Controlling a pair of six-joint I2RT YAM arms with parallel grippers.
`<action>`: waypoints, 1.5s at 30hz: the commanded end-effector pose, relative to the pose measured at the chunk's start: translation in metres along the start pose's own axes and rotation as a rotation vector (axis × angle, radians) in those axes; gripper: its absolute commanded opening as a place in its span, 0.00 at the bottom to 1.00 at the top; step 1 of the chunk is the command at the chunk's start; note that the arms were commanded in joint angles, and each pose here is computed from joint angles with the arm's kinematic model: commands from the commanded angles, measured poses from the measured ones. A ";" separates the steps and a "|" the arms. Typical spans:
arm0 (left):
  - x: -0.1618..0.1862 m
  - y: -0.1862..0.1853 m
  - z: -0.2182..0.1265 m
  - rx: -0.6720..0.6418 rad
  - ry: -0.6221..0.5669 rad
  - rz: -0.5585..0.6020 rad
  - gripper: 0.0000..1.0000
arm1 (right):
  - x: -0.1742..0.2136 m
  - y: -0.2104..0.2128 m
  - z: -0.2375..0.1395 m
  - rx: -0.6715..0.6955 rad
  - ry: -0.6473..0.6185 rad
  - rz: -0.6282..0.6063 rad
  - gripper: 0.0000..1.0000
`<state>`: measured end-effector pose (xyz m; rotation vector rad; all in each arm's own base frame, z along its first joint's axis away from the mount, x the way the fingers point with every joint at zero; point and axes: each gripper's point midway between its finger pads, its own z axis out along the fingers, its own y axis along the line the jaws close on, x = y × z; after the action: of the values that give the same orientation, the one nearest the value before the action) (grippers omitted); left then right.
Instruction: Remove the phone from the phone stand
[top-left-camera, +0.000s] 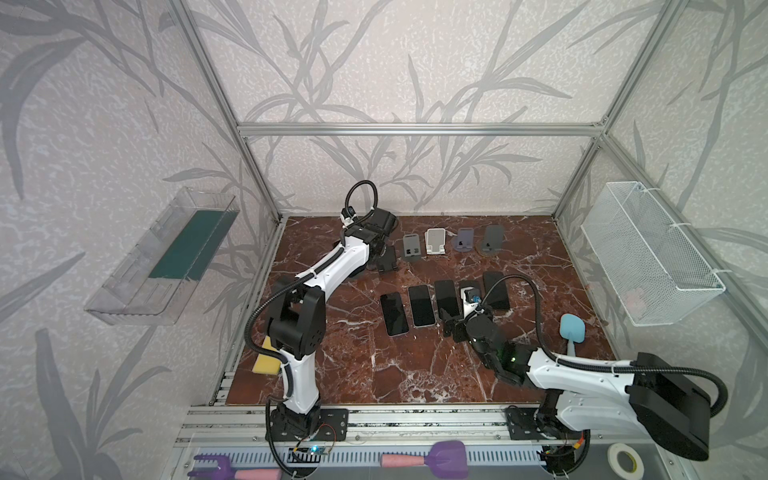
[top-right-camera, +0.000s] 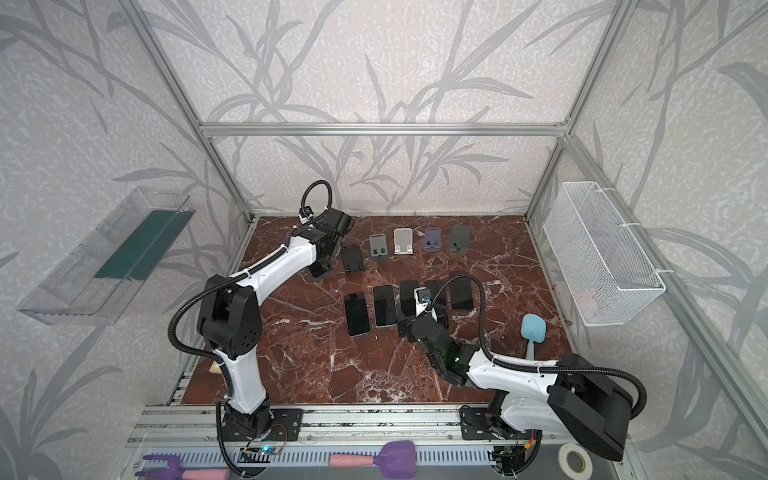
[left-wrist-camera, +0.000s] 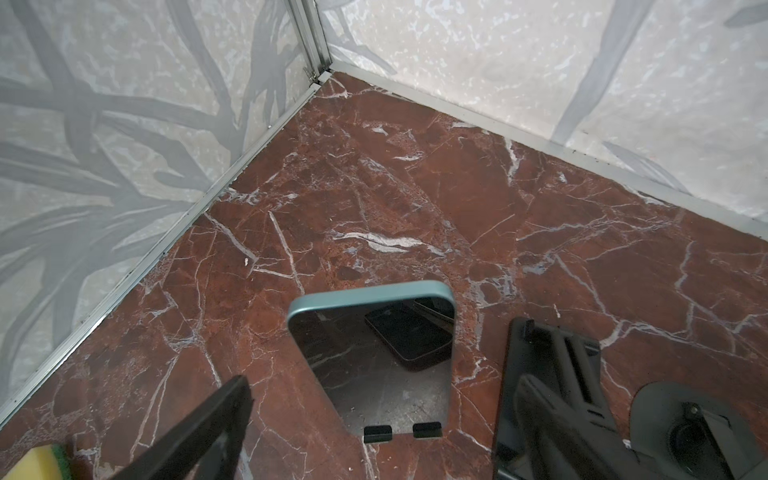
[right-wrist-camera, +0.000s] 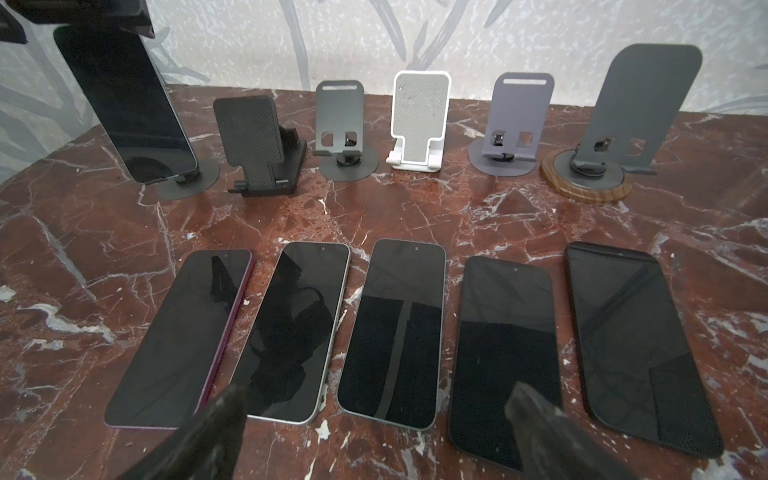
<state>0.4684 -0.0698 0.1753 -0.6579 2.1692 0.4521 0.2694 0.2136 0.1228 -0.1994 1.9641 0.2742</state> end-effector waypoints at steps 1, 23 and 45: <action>-0.006 0.006 0.010 -0.049 -0.018 0.005 0.99 | -0.006 0.004 0.001 -0.009 -0.019 0.026 0.98; -0.001 0.005 0.034 -0.045 -0.029 0.032 0.99 | 0.004 0.018 0.012 -0.043 0.032 0.000 0.99; 0.008 0.011 0.053 -0.057 -0.010 0.004 0.88 | 0.005 0.019 0.013 -0.044 0.038 -0.005 0.99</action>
<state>0.4927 -0.0418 0.1388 -0.6767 2.1708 0.4871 0.2687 0.2275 0.1022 -0.2596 2.0269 0.2881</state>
